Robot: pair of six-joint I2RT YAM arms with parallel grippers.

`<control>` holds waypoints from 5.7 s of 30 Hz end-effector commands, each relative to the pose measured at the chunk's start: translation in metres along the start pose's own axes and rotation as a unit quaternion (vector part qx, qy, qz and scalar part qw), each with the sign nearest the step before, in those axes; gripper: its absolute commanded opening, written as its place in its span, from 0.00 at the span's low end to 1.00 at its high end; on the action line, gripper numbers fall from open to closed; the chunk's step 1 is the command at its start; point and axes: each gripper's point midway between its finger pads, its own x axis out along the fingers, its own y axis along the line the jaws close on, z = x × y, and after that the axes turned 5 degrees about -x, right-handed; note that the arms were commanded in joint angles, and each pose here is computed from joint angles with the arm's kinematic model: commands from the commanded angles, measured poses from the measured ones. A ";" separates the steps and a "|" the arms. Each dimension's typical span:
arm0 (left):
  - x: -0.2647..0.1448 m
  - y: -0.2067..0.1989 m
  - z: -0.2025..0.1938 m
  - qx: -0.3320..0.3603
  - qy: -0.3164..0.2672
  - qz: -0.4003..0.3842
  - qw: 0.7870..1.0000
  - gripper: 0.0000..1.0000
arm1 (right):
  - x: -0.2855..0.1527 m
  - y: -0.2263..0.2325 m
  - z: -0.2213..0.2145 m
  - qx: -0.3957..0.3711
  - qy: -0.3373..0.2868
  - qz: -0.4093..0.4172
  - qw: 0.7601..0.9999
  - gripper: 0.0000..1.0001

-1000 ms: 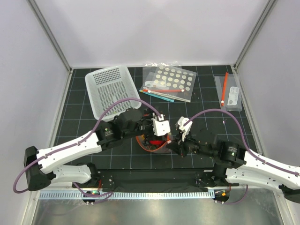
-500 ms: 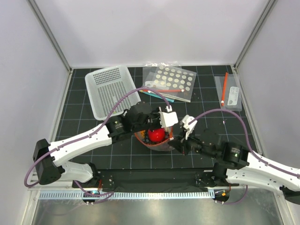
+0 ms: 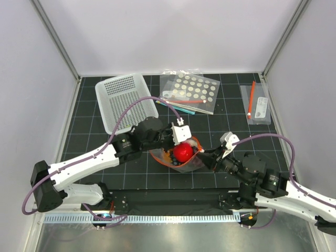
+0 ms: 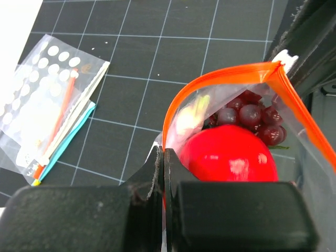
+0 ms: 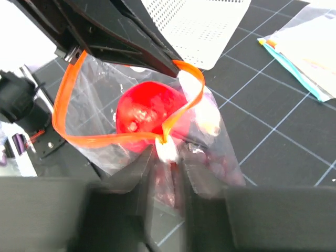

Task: Place the food in the zip-top bag and seal the zipper
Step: Zip the zipper food storage bag at the center of the board.

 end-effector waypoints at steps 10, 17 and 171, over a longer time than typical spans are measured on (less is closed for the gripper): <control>-0.008 -0.003 0.019 -0.006 -0.047 -0.015 0.999 0.00 | 0.011 -0.014 0.013 0.020 -0.058 -0.048 0.997 0.63; -0.013 -0.003 0.022 -0.006 -0.057 -0.011 0.998 0.00 | 0.019 -0.006 0.005 0.016 -0.037 -0.031 0.999 0.64; -0.031 -0.010 -0.007 -0.122 0.011 0.151 0.981 0.00 | 0.015 0.031 -0.001 0.046 -0.034 0.050 0.997 1.00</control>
